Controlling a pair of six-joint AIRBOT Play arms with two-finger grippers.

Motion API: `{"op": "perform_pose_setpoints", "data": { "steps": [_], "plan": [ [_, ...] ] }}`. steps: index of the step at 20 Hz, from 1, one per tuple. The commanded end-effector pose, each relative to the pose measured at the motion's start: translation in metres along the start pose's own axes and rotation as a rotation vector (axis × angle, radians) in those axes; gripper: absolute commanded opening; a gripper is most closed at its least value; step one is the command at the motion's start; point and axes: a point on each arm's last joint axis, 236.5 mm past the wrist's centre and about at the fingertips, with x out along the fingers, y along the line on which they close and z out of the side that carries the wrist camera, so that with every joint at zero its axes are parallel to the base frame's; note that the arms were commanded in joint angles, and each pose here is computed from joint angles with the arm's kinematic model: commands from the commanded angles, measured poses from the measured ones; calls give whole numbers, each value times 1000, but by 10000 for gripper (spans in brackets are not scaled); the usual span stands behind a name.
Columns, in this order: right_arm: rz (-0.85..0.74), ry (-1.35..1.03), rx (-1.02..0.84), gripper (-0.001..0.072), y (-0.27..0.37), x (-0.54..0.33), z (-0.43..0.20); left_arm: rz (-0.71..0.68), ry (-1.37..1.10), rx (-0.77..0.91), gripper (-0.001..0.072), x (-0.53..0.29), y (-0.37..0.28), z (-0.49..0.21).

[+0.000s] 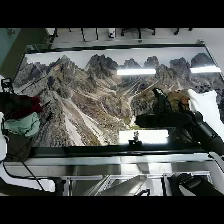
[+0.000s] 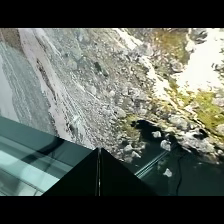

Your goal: Fold the shirts.

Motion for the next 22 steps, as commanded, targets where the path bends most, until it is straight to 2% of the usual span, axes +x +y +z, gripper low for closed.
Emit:
{"op": "perform_pose_setpoints", "data": {
  "steps": [1, 2, 3, 4, 5, 9, 13, 15, 19, 22],
  "plan": [
    [1, 1, 0, 18, 0, 0, 0, 7, 75, 6, 707, 54, -1, -11],
    [0, 1, 0, 18, 0, 0, 0, 6, 94, 6, 706, 60, -3, -15],
    [1, 1, 0, 18, 0, 0, 0, 7, 115, 7, 586, 64, -4, -19],
    [1, 1, 0, 18, 0, 0, 0, 13, 154, 8, 121, 64, -3, -25],
    [1, 1, 0, 18, 0, 0, 0, 19, 180, 8, 20, 60, -2, -26],
    [1, 1, 0, 18, 0, 0, 0, 30, 126, -26, 19, -2, 4, 20],
    [1, 1, 0, 18, 0, 0, 0, -170, -198, -86, 19, -157, -50, 114],
    [1, 1, 0, 18, 0, 0, 0, -300, -319, -54, 19, -244, -93, 130],
    [1, -9, 0, 18, 0, 0, 2, -620, -313, 132, 20, -365, -214, 75],
    [1, -9, 0, 18, 0, 0, 2, -739, -232, 346, 20, -395, -301, 1]
  ]
}}
